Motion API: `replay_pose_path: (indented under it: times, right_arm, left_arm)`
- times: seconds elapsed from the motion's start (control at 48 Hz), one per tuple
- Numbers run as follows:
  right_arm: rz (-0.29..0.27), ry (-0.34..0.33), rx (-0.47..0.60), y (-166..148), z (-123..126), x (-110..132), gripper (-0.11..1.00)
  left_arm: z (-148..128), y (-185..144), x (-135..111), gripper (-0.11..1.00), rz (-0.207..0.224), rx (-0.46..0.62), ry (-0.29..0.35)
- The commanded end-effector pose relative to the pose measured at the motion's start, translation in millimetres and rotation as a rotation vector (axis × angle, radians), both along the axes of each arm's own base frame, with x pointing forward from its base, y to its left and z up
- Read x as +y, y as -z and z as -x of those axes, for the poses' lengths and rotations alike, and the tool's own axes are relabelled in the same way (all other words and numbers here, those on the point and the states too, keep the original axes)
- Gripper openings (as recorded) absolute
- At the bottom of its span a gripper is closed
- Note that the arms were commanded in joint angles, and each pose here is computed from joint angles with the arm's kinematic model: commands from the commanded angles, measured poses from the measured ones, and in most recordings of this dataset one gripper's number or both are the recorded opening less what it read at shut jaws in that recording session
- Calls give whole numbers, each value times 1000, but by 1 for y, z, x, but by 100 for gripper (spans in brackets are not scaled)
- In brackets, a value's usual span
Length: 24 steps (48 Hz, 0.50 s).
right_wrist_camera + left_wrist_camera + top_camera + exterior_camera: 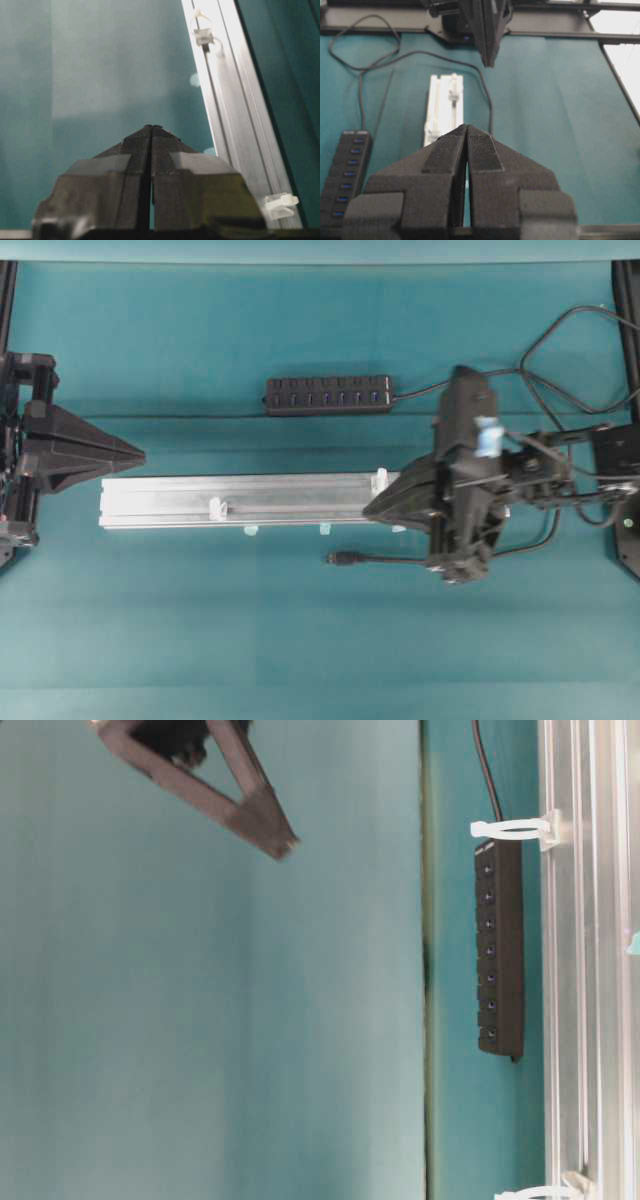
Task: Pass the USB cable through three rings with both arms.
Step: 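Move the right gripper left toward the black USB cable plug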
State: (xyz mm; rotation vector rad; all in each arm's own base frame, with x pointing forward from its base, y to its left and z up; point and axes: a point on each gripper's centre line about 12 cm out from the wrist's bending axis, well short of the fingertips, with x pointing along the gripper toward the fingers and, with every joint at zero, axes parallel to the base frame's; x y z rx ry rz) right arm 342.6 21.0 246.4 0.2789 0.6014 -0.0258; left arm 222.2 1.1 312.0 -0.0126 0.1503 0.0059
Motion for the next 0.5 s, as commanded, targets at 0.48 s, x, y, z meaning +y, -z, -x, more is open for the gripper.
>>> replay_pose_path:
  times: [0.48]
  right_arm:
    - [140, -132, 424, 33, -14, 11, -10]
  left_arm:
    - [-2, -7, 2, 2, -2, -6, -9]
